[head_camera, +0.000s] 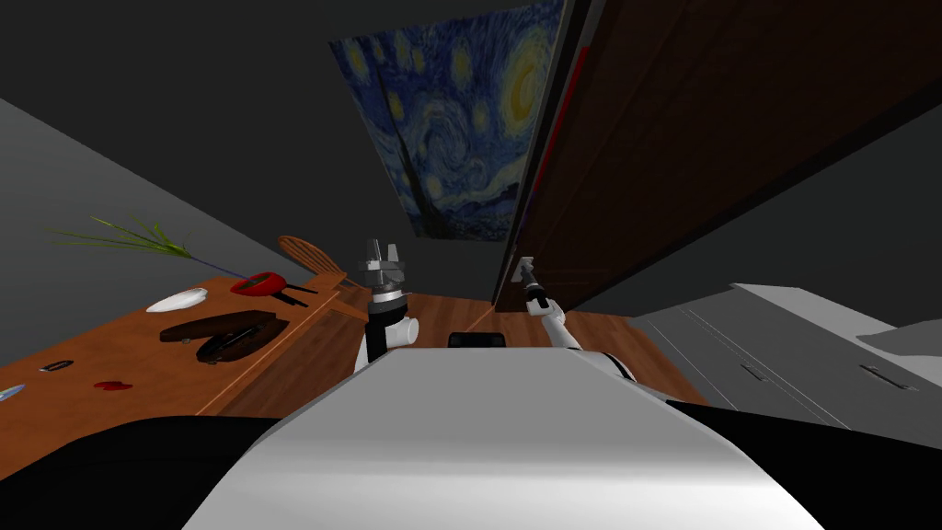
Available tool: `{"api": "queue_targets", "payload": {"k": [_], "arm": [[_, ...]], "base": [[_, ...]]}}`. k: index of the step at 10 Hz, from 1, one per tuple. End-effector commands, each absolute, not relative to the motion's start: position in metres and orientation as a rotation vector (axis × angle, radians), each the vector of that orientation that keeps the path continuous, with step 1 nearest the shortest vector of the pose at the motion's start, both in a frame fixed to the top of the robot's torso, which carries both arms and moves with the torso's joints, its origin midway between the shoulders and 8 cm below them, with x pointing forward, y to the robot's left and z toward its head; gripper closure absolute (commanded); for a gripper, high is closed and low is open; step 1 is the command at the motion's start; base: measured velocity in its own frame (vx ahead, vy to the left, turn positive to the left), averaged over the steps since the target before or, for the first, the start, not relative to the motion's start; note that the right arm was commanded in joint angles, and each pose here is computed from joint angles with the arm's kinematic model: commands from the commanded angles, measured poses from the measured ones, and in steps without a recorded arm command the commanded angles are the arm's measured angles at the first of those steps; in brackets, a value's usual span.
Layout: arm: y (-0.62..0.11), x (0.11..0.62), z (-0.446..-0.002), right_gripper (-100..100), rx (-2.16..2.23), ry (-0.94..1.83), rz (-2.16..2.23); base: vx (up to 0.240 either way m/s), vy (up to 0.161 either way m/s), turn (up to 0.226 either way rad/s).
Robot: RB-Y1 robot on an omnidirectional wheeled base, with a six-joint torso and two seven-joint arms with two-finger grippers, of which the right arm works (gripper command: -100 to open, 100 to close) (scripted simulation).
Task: Pull the door open
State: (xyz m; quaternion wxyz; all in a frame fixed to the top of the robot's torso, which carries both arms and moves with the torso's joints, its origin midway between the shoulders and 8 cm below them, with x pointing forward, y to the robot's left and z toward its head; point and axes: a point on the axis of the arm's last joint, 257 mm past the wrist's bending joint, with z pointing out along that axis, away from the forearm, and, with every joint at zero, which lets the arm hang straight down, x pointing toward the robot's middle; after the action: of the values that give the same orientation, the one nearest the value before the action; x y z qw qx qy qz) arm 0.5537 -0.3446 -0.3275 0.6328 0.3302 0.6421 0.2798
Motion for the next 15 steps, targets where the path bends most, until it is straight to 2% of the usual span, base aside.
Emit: {"api": "queue_targets", "payload": {"k": [1,15], "arm": [[-0.3602,0.5519,-0.3316,100,0.809,1.451,0.651],[-0.3685,0.5583,-0.3276,100,1.111,1.275,0.925]], "base": [[-0.047,-0.040,0.042],[-0.031,-0.020,0.051]]}}
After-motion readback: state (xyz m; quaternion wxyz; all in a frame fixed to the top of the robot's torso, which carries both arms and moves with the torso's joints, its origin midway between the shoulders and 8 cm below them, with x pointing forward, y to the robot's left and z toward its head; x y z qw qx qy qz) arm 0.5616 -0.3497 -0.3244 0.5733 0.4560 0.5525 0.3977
